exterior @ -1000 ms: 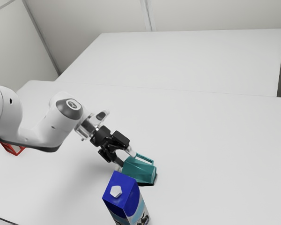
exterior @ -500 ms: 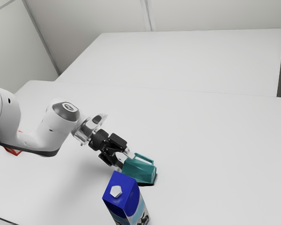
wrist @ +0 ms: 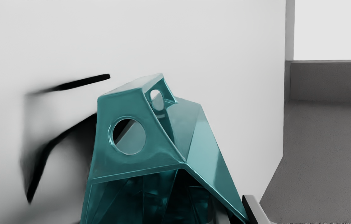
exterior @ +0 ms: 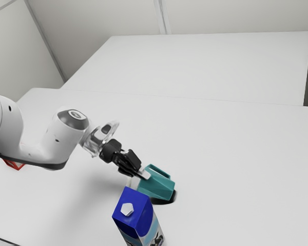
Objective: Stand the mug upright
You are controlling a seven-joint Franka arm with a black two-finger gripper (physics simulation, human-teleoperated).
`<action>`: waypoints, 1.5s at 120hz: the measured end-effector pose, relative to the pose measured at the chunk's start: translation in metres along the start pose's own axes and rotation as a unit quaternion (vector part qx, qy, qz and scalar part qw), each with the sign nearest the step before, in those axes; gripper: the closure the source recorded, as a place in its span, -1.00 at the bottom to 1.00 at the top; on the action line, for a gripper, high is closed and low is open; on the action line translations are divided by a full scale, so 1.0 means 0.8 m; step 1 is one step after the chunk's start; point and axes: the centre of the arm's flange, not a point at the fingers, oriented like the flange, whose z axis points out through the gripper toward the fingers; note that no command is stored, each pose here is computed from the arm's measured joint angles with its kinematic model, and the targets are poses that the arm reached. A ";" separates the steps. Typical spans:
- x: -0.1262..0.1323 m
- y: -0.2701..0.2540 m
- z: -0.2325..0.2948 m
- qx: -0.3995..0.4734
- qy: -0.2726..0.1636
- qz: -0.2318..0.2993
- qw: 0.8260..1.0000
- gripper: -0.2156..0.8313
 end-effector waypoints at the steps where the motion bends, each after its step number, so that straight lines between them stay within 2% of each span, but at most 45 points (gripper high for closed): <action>1: 0.000 0.001 0.000 0.001 0.000 0.001 1.000 0.76; 36: 0.008 0.024 -0.009 0.035 -0.009 0.051 0.998 0.88; 60: 0.026 0.086 -0.091 0.119 0.004 0.123 0.985 0.90; 84: 0.059 0.137 -0.145 0.251 -0.046 0.176 0.951 0.91; 104: 0.082 0.168 -0.161 0.368 -0.089 0.192 0.905 0.91; 113: 0.096 0.164 -0.157 0.402 -0.101 0.187 0.891 0.91; 124: 0.105 0.150 -0.163 0.428 -0.094 0.167 0.883 0.91; 152: 0.134 0.093 -0.177 0.467 -0.075 0.111 0.874 0.91; 180: 0.152 0.049 -0.134 0.481 -0.083 0.083 0.869 0.91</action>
